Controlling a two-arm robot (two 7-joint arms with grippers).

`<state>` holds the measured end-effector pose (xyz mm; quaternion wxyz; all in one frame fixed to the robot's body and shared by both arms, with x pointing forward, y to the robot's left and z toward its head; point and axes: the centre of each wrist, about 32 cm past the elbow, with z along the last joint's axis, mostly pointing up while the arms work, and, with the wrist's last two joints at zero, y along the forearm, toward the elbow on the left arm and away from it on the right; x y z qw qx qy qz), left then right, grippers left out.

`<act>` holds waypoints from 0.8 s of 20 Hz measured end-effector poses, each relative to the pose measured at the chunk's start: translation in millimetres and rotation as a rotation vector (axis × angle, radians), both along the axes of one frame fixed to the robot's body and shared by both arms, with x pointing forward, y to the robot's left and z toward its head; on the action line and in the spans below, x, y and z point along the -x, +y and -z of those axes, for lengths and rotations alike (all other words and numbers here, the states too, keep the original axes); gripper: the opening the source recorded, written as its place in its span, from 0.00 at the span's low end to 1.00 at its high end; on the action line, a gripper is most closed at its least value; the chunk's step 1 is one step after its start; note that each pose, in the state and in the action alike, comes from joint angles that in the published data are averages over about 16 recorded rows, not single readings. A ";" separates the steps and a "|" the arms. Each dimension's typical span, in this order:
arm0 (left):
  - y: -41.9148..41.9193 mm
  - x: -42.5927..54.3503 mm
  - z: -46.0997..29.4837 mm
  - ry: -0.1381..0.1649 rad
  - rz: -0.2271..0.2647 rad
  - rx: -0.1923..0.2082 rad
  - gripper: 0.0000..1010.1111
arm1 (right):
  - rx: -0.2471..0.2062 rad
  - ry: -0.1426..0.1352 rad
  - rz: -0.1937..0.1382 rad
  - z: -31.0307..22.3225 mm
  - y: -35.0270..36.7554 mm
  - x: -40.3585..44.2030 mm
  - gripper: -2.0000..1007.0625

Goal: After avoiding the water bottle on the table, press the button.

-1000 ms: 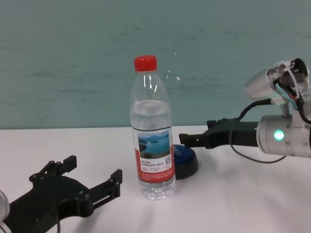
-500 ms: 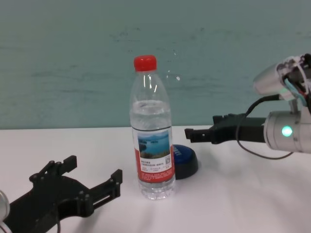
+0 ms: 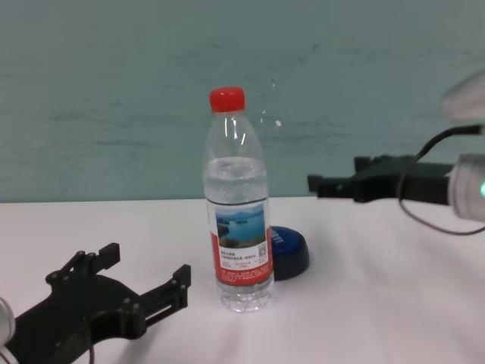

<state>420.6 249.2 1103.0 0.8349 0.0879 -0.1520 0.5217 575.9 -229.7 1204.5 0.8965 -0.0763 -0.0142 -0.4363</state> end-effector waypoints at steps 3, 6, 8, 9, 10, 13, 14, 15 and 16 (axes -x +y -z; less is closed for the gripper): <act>0.0 0.0 0.0 0.000 0.000 0.000 0.99 | -0.027 -0.020 0.000 -7.7 -6.2 13.0 1.00; 0.0 0.0 0.0 0.000 0.000 0.000 0.99 | -0.054 -0.039 -0.003 -15.6 -12.1 26.6 1.00; 0.0 0.0 0.0 0.000 0.000 0.000 0.99 | -0.071 -0.049 -0.006 -20.3 -15.7 35.8 1.00; 0.0 0.0 0.0 0.000 0.000 0.000 0.99 | -0.080 -0.055 -0.007 -22.5 -17.5 40.5 1.00; 0.0 0.0 0.0 0.000 0.000 0.000 0.99 | -0.088 -0.059 -0.009 -24.6 -19.2 45.2 1.00; 0.0 0.0 0.0 0.000 0.000 0.000 0.99 | -0.114 -0.072 -0.013 -29.5 -24.5 60.4 1.00; 0.0 0.0 0.0 0.000 0.000 0.000 0.99 | -0.122 -0.076 -0.014 -30.7 -26.1 65.3 1.00; 0.0 0.0 0.0 0.000 0.000 0.000 0.99 | -0.131 -0.079 -0.014 -31.6 -27.8 70.4 1.00; 0.0 0.0 0.0 0.000 0.000 0.000 0.99 | -0.139 -0.082 -0.013 -32.0 -29.4 75.6 1.00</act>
